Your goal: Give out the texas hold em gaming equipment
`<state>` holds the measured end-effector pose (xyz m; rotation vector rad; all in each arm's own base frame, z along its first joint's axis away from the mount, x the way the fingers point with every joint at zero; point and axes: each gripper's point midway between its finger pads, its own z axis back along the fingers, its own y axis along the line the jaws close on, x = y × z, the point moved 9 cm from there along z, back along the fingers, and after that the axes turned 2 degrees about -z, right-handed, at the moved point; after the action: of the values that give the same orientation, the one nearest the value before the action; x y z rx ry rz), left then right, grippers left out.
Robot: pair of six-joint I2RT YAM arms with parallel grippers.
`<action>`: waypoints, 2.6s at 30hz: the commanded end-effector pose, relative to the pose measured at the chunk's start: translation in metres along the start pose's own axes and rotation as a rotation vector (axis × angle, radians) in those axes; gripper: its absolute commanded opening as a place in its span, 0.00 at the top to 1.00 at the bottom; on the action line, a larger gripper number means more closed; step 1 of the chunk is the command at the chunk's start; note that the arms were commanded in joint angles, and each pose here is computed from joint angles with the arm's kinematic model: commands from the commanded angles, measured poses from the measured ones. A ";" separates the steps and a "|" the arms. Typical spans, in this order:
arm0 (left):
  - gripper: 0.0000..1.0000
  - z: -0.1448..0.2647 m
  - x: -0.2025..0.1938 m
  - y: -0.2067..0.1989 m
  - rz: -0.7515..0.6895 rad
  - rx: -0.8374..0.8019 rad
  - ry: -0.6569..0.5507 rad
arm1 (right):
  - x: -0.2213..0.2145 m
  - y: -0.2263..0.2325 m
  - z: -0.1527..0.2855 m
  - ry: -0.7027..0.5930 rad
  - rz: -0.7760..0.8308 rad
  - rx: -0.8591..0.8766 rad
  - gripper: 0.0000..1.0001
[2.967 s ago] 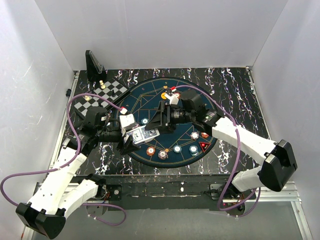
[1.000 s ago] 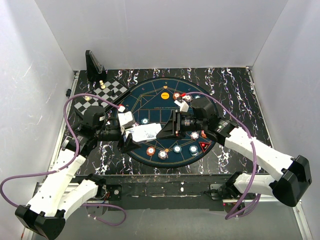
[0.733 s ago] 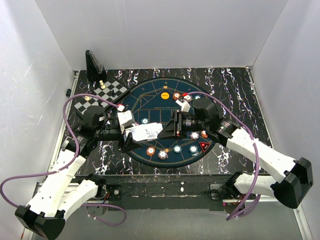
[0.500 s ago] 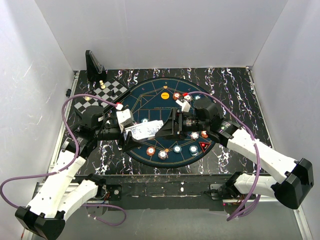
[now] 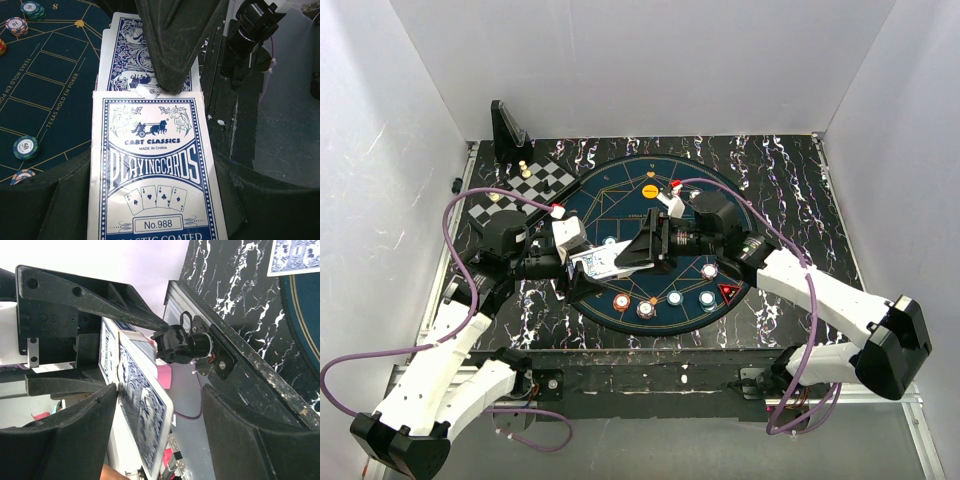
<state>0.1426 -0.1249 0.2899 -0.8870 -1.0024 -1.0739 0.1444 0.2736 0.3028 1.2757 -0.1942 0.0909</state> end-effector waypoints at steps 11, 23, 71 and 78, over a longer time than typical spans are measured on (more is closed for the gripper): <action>0.88 0.000 0.001 0.002 -0.063 -0.007 -0.027 | 0.000 0.038 -0.008 0.003 0.064 0.150 0.70; 0.13 0.004 0.007 0.006 -0.112 0.037 -0.013 | -0.002 0.028 -0.009 0.003 0.040 0.120 0.90; 0.19 -0.001 -0.004 0.007 -0.163 0.024 0.121 | 0.002 0.028 -0.023 -0.002 0.060 0.043 0.99; 0.38 -0.003 -0.005 0.013 -0.159 0.054 0.150 | 0.002 0.030 -0.028 -0.001 0.058 0.044 0.99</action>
<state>0.1520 -0.1234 0.2830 -0.7143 -0.9880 -1.2193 0.1437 0.3008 0.2983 1.2390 -0.1847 0.1018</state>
